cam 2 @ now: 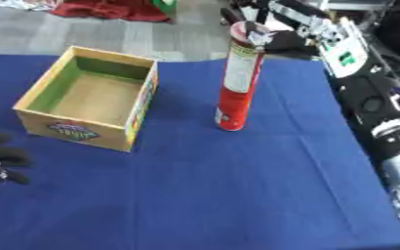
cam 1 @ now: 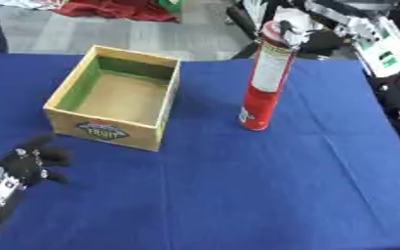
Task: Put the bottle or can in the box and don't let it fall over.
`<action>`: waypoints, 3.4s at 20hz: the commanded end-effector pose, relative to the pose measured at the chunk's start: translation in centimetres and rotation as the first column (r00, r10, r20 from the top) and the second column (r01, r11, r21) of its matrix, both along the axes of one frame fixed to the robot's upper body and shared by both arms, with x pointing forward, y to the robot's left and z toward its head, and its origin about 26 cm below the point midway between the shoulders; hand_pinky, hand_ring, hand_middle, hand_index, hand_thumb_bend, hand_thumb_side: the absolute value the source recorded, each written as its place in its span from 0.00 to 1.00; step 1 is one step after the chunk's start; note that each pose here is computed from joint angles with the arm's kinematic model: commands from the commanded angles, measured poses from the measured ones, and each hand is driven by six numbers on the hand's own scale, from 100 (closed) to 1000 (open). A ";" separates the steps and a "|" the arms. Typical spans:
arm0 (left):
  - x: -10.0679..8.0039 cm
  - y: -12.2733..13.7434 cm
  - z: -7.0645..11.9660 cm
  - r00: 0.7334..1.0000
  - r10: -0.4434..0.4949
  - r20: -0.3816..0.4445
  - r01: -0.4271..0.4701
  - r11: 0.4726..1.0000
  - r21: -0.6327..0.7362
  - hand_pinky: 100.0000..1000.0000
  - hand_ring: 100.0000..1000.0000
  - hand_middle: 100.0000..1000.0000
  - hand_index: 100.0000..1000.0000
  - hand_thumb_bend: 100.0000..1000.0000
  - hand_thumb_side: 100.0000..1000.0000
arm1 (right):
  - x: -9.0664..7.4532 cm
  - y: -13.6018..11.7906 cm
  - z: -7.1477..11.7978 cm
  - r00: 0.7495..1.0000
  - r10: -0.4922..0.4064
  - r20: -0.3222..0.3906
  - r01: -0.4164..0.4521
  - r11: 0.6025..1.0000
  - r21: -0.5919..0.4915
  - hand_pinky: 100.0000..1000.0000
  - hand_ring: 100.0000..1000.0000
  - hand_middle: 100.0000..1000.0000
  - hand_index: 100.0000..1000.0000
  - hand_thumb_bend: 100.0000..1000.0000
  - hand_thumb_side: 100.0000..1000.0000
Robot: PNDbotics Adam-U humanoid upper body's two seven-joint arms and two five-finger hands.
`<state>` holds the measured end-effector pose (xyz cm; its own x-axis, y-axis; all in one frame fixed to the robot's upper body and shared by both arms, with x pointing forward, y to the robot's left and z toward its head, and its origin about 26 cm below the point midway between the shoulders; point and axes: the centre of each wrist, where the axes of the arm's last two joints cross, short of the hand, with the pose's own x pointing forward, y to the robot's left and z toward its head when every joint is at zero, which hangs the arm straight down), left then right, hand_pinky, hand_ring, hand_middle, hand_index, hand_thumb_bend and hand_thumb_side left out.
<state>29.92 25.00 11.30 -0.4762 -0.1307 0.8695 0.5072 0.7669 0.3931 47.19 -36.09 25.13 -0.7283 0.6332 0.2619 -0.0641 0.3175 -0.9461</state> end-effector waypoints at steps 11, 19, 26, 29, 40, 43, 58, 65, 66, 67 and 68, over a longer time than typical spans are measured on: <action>0.0 -0.1 0.9 0.999 -0.013 0.032 0.013 1.000 -0.002 0.61 0.74 0.69 0.96 0.00 0.85 | -0.3 0.4 2.3 0.964 0.264 0.029 -0.255 0.950 -0.182 1.00 0.94 0.93 0.99 0.00 0.36; 0.0 -0.1 0.8 0.999 -0.012 0.030 0.012 1.000 -0.001 0.61 0.74 0.69 0.96 0.00 0.85 | -0.5 0.8 3.4 0.961 0.275 0.038 -0.268 0.954 -0.134 1.00 0.93 0.93 0.99 0.00 0.33; 0.0 0.0 0.8 1.000 -0.012 0.028 0.012 1.000 -0.001 0.60 0.74 0.69 0.96 0.00 0.85 | -0.5 1.7 4.2 0.952 0.299 0.057 -0.293 0.951 -0.102 1.00 0.93 0.92 0.99 0.00 0.31; -0.1 -0.1 0.8 0.999 -0.015 0.028 0.015 1.000 -0.002 0.61 0.74 0.69 0.96 0.00 0.85 | -0.5 2.2 4.3 0.948 0.314 0.056 -0.307 0.946 -0.102 1.00 0.93 0.92 0.99 0.00 0.31; 0.0 -0.1 0.8 0.999 -0.017 0.027 0.017 1.000 -0.007 0.60 0.74 0.69 0.96 0.00 0.84 | -0.2 3.2 3.7 0.947 0.320 0.018 -0.314 0.937 -0.154 1.00 0.94 0.94 1.00 0.00 0.43; 0.0 0.0 0.8 0.999 -0.016 0.028 0.017 1.000 -0.008 0.60 0.74 0.69 0.96 0.00 0.85 | -0.2 3.1 3.3 0.950 0.311 0.000 -0.305 0.932 -0.194 1.00 0.96 0.96 1.00 0.00 0.51; 0.0 0.0 0.9 1.000 -0.012 0.029 0.012 1.000 -0.007 0.60 0.74 0.69 0.97 0.00 0.85 | -0.2 1.6 1.9 0.974 0.226 -0.002 -0.215 0.926 -0.309 1.00 0.98 0.97 1.00 0.00 0.63; 0.0 0.0 0.9 0.999 -0.010 0.030 0.010 1.000 -0.007 0.60 0.74 0.69 0.97 0.00 0.85 | -0.3 1.3 1.3 0.979 0.206 0.001 -0.192 0.913 -0.360 1.00 0.99 0.97 1.00 0.00 0.64; 0.0 0.0 0.9 0.999 -0.010 0.030 0.010 1.000 -0.007 0.60 0.74 0.69 0.97 0.00 0.85 | -0.3 1.2 1.3 0.980 0.201 0.001 -0.187 0.912 -0.364 1.00 0.99 0.97 1.00 0.00 0.65; 0.0 0.1 0.9 1.000 -0.009 0.030 0.009 1.000 -0.007 0.60 0.74 0.69 0.97 0.00 0.85 | -0.3 1.1 1.1 0.980 0.197 0.000 -0.183 0.913 -0.365 1.00 0.99 0.97 1.00 0.00 0.65; 0.0 0.1 0.9 1.000 -0.009 0.030 0.009 1.000 -0.007 0.60 0.74 0.69 0.97 0.00 0.85 | -0.3 1.1 1.0 0.981 0.194 0.000 -0.180 0.913 -0.366 1.00 0.99 0.97 1.00 0.00 0.65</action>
